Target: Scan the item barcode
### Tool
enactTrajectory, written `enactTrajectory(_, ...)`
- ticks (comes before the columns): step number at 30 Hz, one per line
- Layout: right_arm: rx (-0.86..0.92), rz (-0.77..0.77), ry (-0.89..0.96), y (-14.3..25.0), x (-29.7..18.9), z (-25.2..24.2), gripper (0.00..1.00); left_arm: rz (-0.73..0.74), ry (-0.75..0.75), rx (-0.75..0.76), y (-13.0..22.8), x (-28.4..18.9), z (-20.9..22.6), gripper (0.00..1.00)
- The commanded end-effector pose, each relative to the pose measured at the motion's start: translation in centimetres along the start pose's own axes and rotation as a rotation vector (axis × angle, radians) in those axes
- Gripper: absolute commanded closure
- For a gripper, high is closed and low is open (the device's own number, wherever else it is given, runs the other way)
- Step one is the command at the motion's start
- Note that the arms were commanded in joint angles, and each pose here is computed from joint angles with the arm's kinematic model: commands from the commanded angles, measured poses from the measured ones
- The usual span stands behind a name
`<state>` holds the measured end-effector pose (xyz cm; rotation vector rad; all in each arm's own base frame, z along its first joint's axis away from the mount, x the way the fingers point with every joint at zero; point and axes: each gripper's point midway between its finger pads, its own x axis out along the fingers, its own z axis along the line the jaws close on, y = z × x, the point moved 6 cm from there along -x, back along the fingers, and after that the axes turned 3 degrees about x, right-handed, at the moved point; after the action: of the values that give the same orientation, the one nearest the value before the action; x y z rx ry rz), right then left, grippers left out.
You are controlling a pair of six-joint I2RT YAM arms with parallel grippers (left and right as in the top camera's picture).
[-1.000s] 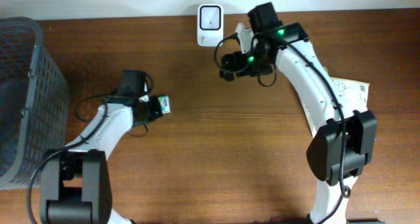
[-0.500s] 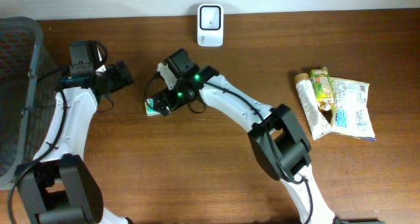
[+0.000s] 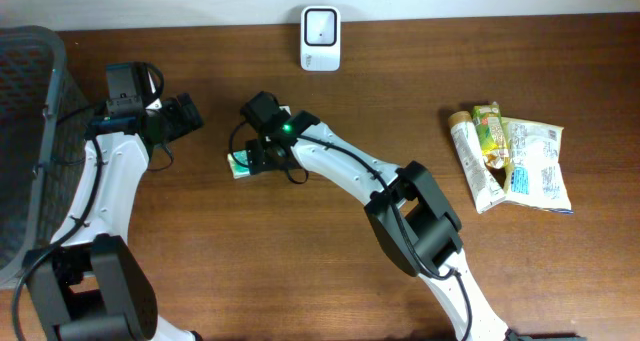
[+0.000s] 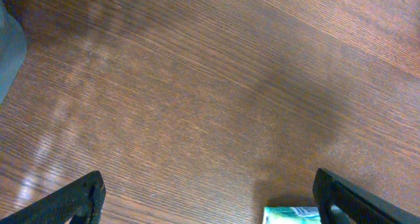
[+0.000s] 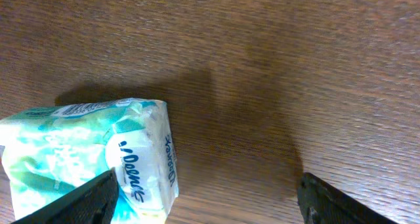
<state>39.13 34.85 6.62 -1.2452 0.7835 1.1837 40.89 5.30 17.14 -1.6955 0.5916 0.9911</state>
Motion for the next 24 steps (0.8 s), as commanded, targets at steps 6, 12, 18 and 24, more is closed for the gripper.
enactTrajectory(6,-0.126,0.007,0.198,-4.8,-5.3,-7.5,0.12,-0.036,0.002,0.012,-0.9,-0.9,-0.1,0.01)
enactTrajectory(12,-0.051,-0.018,0.162,-5.9,-6.7,-7.2,0.11,-0.036,0.002,0.012,-0.9,-0.9,-0.1,0.01)
enactTrajectory(18,0.140,0.039,-0.138,-4.6,-4.5,-1.2,0.38,-0.036,0.002,0.012,-0.9,-0.9,-0.1,0.01)
enactTrajectory(24,0.496,0.011,0.018,-3.4,-0.3,-1.8,0.44,-0.036,0.002,0.012,-0.9,-0.9,-0.1,0.01)
